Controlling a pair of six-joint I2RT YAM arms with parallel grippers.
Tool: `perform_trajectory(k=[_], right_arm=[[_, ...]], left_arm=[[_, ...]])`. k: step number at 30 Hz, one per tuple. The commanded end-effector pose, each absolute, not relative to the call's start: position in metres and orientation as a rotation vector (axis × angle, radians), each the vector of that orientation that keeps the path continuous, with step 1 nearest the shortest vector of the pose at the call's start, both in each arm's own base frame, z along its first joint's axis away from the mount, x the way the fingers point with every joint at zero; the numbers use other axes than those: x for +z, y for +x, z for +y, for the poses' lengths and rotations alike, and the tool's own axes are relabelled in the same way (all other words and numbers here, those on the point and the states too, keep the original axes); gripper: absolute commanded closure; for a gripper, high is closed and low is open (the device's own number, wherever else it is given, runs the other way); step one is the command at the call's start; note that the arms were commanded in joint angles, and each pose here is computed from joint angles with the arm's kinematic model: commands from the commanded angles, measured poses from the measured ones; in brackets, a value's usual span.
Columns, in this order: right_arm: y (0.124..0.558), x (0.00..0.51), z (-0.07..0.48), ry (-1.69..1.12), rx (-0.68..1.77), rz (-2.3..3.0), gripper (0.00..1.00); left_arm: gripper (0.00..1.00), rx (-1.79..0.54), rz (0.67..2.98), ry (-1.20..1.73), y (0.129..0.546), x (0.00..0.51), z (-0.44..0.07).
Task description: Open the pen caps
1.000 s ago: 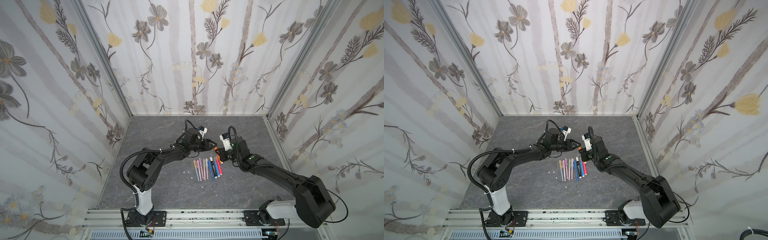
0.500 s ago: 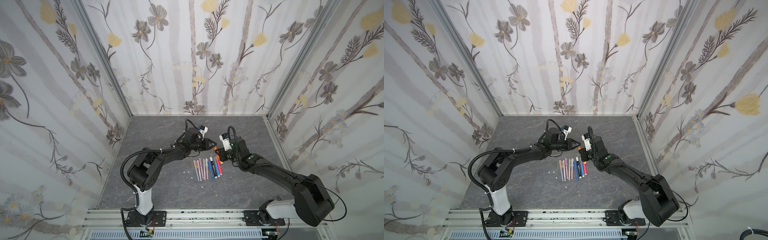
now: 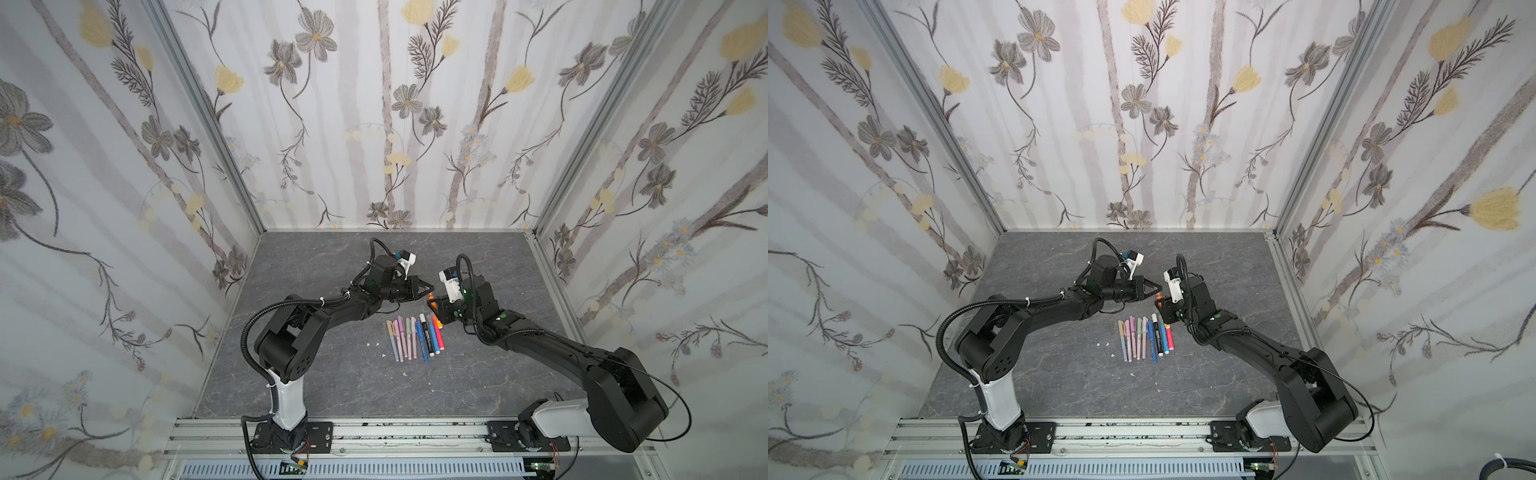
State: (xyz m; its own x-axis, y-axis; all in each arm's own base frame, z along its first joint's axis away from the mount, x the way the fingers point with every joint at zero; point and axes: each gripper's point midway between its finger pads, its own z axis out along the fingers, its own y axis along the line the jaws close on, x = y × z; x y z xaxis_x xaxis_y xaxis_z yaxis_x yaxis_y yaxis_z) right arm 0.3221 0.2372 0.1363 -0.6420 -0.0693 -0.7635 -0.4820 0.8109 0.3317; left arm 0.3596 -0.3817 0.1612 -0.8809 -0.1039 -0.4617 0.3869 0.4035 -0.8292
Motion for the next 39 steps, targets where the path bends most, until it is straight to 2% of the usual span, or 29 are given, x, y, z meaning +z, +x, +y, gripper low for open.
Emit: perform_trajectory(k=[1,9,12,20,28,32,39], right_arm=[[0.326,0.150,0.242,-0.384,0.726,2.108,0.58],[0.324,0.152,0.243,-0.368,0.768,2.039,0.60],[0.324,0.155,0.244,-0.371,0.778,2.015,0.66],[0.330,0.151,0.250,-0.396,0.784,2.010,0.74],[0.336,0.148,0.256,-0.409,0.789,2.008,0.87],[0.335,0.148,0.257,-0.418,0.796,2.011,1.00],[0.316,0.137,0.255,-0.441,0.828,2.056,1.00]], left_arm=[[1.00,-1.519,2.188,0.167,0.364,0.177,-0.377],[1.00,-1.586,2.152,0.050,0.370,0.190,-0.367],[1.00,-1.587,2.162,0.040,0.370,0.186,-0.368],[1.00,-1.586,2.185,0.037,0.370,0.174,-0.369],[1.00,-1.585,2.194,0.045,0.370,0.171,-0.370],[1.00,-1.562,2.213,0.049,0.372,0.163,-0.369],[1.00,-1.425,2.222,-0.020,0.408,0.151,-0.337]])
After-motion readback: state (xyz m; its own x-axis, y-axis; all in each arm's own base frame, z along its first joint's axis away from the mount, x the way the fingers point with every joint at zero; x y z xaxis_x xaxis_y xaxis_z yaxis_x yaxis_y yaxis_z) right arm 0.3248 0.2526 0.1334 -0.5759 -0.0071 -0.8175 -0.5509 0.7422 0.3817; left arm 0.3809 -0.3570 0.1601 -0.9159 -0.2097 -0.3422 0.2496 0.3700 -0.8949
